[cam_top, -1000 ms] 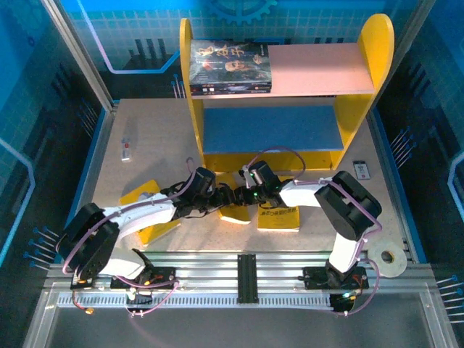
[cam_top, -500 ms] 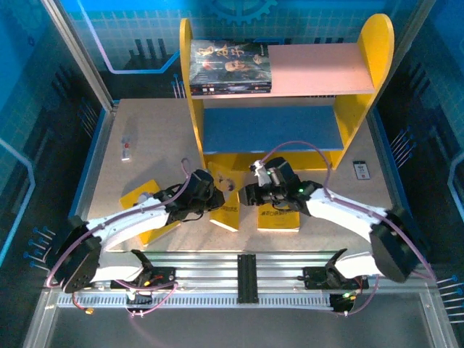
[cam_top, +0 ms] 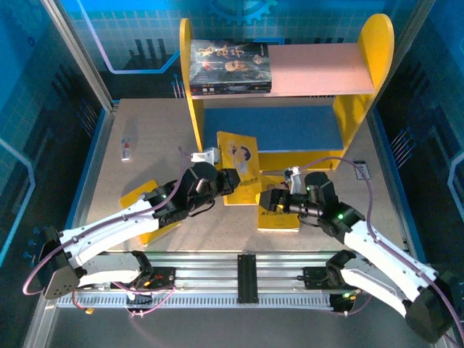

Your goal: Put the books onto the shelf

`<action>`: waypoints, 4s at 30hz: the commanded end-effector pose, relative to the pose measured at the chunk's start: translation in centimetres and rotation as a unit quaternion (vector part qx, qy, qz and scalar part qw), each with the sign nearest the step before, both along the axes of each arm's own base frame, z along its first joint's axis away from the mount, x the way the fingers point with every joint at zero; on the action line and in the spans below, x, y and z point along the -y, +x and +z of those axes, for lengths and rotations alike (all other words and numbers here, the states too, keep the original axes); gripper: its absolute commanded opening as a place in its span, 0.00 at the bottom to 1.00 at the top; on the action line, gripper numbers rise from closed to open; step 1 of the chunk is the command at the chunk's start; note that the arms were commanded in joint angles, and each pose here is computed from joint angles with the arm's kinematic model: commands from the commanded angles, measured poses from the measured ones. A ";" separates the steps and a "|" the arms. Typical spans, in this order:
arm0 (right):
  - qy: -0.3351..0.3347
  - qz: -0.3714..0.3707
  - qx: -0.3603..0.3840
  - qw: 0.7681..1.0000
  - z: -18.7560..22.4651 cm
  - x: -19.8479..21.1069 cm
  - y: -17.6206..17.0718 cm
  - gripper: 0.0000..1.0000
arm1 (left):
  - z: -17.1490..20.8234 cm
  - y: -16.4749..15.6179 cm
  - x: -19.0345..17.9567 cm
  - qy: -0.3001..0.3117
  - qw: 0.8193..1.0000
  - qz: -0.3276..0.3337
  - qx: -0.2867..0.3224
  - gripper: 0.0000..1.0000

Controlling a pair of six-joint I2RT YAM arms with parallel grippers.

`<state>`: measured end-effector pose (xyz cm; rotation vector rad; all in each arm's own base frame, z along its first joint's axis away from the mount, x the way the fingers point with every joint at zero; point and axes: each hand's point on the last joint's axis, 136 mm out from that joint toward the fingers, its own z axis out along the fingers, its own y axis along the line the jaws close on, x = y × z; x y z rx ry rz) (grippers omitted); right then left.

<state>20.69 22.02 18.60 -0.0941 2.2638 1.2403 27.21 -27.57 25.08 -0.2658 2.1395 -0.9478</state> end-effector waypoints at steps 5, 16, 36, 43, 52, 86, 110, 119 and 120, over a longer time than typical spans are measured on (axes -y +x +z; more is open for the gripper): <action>0.111 -0.056 -0.049 0.991 0.2 0.4 0.1 0.96 | 6.1 3.6 1.5 -0.047 0.992 0.047 0.109 0.00; 0.216 -0.124 -0.013 0.969 3.4 1.1 3.6 1.00 | 7.5 5.9 3.7 -0.058 0.981 0.073 0.168 0.00; 0.288 -0.172 0.024 0.942 7.1 2.6 7.3 0.86 | 9.1 5.9 6.5 -0.147 0.959 0.084 0.226 0.00; 0.311 -0.167 0.042 0.935 8.7 2.4 8.3 0.48 | 9.1 5.7 7.0 -0.162 0.954 0.087 0.237 0.00; 0.281 -0.166 0.076 0.942 9.1 3.7 9.0 0.17 | 8.1 5.8 6.7 -0.129 0.961 0.094 0.226 0.17; 0.035 0.118 0.110 0.986 8.2 2.5 16.8 0.15 | -1.0 1.4 -13.8 0.198 0.973 0.120 -0.023 0.69; 0.015 0.198 0.061 0.978 4.3 -0.9 20.1 0.19 | -3.9 1.5 -15.9 0.169 0.974 0.136 -0.060 0.70; 0.002 0.200 0.048 0.979 3.0 -1.1 21.3 0.20 | -4.2 1.5 -16.1 0.168 0.974 0.137 -0.063 0.70; 0.001 0.199 0.046 0.979 2.8 -1.1 21.4 0.20 | -4.2 1.5 -16.1 0.168 0.974 0.137 -0.062 0.70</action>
